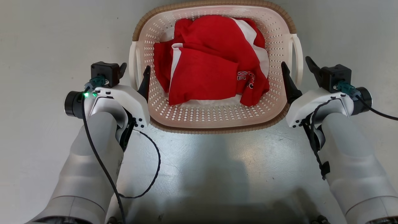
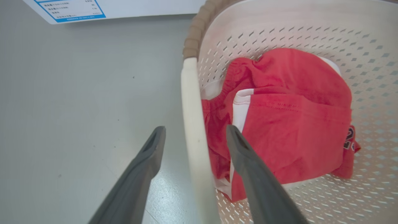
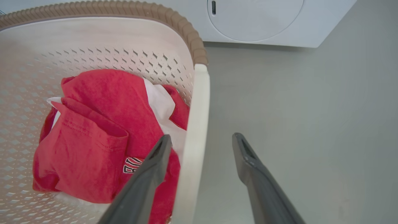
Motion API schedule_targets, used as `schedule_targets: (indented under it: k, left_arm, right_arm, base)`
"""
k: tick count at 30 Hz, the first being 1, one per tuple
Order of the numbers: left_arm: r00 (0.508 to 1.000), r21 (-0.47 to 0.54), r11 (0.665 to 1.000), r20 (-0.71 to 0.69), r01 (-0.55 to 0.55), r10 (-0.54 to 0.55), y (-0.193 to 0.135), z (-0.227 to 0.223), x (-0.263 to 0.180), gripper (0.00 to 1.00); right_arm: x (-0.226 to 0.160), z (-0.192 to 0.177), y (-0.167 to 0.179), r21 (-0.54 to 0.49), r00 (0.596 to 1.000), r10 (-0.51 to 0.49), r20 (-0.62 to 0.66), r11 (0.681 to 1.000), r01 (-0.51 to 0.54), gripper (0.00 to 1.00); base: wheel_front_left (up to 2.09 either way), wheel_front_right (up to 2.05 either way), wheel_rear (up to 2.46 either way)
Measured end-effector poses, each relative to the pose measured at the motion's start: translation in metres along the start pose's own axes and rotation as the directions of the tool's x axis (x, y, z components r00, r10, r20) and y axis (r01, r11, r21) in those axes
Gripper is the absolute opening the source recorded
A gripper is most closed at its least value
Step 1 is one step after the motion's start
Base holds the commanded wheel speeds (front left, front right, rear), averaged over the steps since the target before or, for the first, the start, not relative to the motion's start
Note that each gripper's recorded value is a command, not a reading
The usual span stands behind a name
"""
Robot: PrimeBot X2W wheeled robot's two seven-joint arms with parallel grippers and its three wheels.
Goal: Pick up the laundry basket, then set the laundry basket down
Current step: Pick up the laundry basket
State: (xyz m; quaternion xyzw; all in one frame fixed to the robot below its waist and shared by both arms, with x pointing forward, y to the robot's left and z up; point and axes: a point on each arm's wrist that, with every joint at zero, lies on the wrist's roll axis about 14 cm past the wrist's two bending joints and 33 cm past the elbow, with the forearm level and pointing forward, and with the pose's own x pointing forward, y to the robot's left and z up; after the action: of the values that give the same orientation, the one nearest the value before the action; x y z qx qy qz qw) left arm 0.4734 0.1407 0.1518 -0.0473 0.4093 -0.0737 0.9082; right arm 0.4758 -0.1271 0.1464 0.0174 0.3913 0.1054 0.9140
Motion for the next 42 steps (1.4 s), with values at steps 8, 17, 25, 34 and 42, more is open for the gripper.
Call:
schedule_targets:
  k: [8, 17, 25, 34, 42]
  left_arm:
    - [1.000, 0.021, 1.000, -0.007, 0.007, -0.006, -0.001, 0.003, 0.002, 1.00]
    - [0.999, 0.048, 0.999, -0.051, 0.014, -0.012, -0.001, -0.003, 0.000, 1.00]
    - [0.998, 0.056, 0.998, -0.057, 0.021, -0.018, -0.003, -0.001, 0.001, 1.00]
    - [0.998, 0.063, 0.997, -0.061, 0.033, -0.029, -0.006, -0.001, 0.004, 1.00]
    - [0.997, 0.069, 0.997, -0.073, 0.039, -0.034, -0.007, -0.003, 0.004, 1.00]
  right_arm:
    - [0.006, 0.008, 0.002, 0.004, 1.000, 0.008, 0.007, 1.000, -0.008, 1.00]
    - [0.005, 0.005, 0.007, 0.017, 1.000, 0.020, -0.016, 1.000, -0.019, 1.00]
    - [0.005, -0.001, 0.009, 0.032, 0.999, 0.026, -0.046, 0.999, -0.025, 1.00]
    - [0.009, 0.003, 0.010, 0.042, 0.998, 0.029, -0.053, 0.999, -0.027, 1.00]
    - [0.007, -0.003, 0.009, 0.048, 0.997, 0.027, -0.070, 0.999, -0.023, 1.00]
  base:
    - [0.00, 0.00, 0.00]
    - [0.00, 0.00, 0.00]
    - [0.00, 0.00, 0.00]
    - [0.00, 0.00, 0.00]
    - [0.00, 0.00, 0.00]
